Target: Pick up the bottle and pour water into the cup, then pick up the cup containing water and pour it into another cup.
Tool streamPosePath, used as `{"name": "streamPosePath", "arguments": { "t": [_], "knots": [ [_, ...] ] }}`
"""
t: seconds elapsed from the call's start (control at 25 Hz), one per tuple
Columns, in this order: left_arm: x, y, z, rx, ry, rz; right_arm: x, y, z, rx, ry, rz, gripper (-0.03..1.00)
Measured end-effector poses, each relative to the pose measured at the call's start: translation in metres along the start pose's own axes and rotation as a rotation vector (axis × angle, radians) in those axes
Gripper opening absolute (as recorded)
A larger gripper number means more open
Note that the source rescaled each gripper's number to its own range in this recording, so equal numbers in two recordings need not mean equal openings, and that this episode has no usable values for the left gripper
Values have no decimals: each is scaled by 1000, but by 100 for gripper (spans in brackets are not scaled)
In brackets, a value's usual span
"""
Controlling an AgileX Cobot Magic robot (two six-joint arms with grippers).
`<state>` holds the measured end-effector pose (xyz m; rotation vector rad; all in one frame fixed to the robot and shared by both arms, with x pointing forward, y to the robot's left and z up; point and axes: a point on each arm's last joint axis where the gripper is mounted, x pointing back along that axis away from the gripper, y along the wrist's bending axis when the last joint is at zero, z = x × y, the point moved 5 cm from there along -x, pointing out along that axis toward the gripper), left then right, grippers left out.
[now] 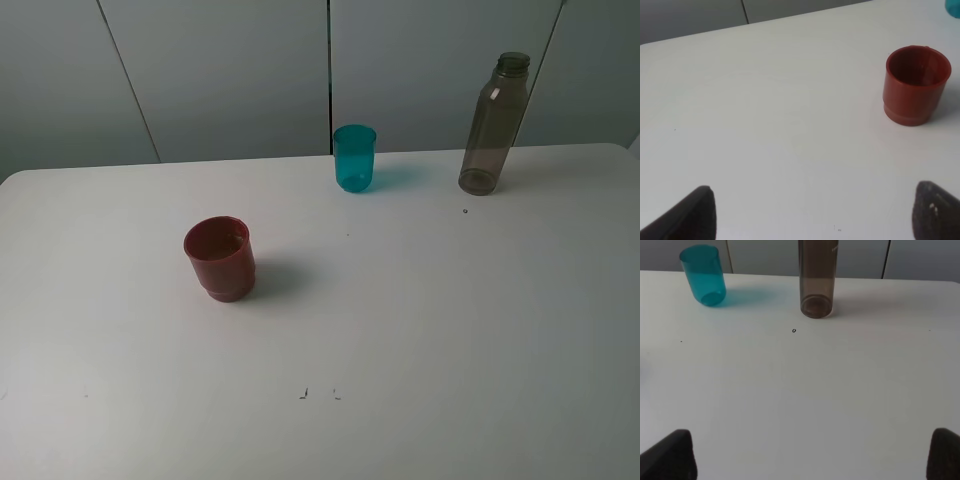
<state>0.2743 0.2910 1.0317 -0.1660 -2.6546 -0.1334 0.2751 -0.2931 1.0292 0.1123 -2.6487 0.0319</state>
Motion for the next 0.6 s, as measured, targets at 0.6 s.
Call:
{"name": "streamPosePath", "arguments": {
  "t": [0.6],
  "knots": [
    [0,0,0,0,0,0,0,0,0,0,0,0,100]
  ]
}}
